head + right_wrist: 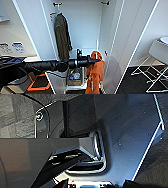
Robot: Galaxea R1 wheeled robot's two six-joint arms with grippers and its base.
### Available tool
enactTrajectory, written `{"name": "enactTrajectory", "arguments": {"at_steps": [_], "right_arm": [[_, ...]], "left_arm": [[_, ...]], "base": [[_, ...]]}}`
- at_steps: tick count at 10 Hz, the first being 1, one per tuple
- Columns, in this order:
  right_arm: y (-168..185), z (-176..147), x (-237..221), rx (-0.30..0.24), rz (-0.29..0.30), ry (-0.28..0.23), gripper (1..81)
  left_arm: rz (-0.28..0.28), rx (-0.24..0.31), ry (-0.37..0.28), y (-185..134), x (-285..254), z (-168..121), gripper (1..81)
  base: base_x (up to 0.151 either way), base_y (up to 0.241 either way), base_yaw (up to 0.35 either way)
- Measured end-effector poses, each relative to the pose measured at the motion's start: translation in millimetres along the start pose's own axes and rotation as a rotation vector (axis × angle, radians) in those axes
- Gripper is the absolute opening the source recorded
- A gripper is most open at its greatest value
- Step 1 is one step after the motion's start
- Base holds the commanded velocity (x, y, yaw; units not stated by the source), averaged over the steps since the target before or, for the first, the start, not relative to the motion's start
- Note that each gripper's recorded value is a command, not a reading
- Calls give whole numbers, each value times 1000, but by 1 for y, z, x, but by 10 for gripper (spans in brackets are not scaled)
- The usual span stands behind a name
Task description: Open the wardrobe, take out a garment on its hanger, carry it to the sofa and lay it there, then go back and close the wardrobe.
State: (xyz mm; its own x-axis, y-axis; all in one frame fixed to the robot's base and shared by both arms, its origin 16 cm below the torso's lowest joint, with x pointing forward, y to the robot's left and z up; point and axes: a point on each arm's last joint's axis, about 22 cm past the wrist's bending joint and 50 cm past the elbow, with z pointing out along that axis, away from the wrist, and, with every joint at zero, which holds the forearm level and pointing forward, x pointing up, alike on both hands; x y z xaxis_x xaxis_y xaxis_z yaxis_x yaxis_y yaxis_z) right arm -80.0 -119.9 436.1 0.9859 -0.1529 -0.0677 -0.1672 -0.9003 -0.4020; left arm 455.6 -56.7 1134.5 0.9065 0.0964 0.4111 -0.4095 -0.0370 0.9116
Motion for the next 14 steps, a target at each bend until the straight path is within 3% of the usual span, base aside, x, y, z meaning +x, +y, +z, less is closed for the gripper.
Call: {"name": "enactTrajectory", "arguments": {"at_steps": [4, 14], "right_arm": [[0, 0, 1, 0, 2, 7, 811], [0, 0, 1, 0, 3, 7, 811]], "left_arm": [[-32, 10, -8, -17, -18, -4, 10], [-41, 11, 7, -23, -16, -6, 10]], "base": [[0, 0, 0], [0, 0, 0]]}}
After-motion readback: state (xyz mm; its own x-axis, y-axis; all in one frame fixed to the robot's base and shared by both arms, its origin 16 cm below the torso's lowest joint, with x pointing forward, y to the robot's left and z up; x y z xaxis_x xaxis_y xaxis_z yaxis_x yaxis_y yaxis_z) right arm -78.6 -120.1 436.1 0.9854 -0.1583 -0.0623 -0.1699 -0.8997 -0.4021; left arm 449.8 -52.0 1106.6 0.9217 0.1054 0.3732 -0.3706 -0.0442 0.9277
